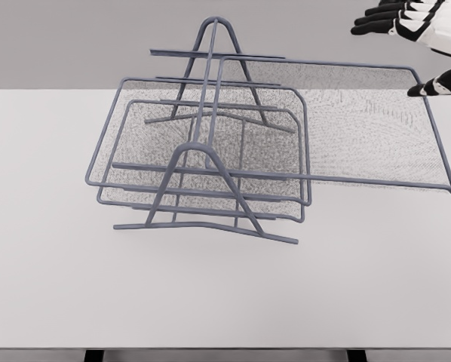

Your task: Pull out the upper folder box with right arm

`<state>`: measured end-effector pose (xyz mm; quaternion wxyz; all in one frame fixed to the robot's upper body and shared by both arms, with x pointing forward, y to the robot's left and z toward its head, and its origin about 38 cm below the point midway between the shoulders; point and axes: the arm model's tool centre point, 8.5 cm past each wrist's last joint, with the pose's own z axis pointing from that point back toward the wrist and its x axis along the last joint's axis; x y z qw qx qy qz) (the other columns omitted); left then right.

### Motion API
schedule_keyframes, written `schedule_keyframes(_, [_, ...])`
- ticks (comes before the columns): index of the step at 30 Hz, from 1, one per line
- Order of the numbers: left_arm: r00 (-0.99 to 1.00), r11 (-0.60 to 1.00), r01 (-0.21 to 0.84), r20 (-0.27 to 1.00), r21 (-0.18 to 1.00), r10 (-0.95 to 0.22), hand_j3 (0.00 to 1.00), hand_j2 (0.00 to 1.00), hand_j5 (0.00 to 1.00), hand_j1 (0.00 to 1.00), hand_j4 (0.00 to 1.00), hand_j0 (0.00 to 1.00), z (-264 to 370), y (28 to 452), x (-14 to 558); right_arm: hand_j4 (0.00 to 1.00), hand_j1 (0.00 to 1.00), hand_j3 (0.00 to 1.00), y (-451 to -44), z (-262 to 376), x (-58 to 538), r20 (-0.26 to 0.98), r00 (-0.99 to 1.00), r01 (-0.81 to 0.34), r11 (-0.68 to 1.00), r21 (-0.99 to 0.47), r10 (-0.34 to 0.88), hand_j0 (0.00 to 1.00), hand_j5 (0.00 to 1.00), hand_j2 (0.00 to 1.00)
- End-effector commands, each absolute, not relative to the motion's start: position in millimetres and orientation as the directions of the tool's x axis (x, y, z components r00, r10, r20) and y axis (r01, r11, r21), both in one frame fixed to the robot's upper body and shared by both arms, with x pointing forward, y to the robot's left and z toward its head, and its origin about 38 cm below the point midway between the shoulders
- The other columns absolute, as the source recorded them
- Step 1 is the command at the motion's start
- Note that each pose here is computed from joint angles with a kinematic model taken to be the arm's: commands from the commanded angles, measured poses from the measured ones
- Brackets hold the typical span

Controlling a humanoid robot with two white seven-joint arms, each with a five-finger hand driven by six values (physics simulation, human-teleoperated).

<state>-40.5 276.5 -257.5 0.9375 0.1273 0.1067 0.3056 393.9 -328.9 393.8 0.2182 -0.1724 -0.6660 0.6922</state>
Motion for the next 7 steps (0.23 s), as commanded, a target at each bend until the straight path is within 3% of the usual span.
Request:
schedule_keyframes(1, [0.791,0.782,-0.544,-0.123,0.305,0.599,1.0,1.0,1.0,1.0,1.0,1.0,-257.4,276.6,-40.8,1.0,1.0,1.0,-306.8,360.8,399.1,0.124,-0.864,-0.161,-0.034,-0.986,0.488,1.0,1.0,1.0])
schedule_keyframes(7, [0.791,0.781,-0.545,-0.123,0.304,0.6,1.0,1.0,1.0,1.0,1.0,1.0,-257.4,276.6,-40.8,1.0,1.0,1.0,-285.4,334.0,400.6,0.188,-0.88,-0.215,-0.015,-0.976,0.436,1.0,1.0,1.0])
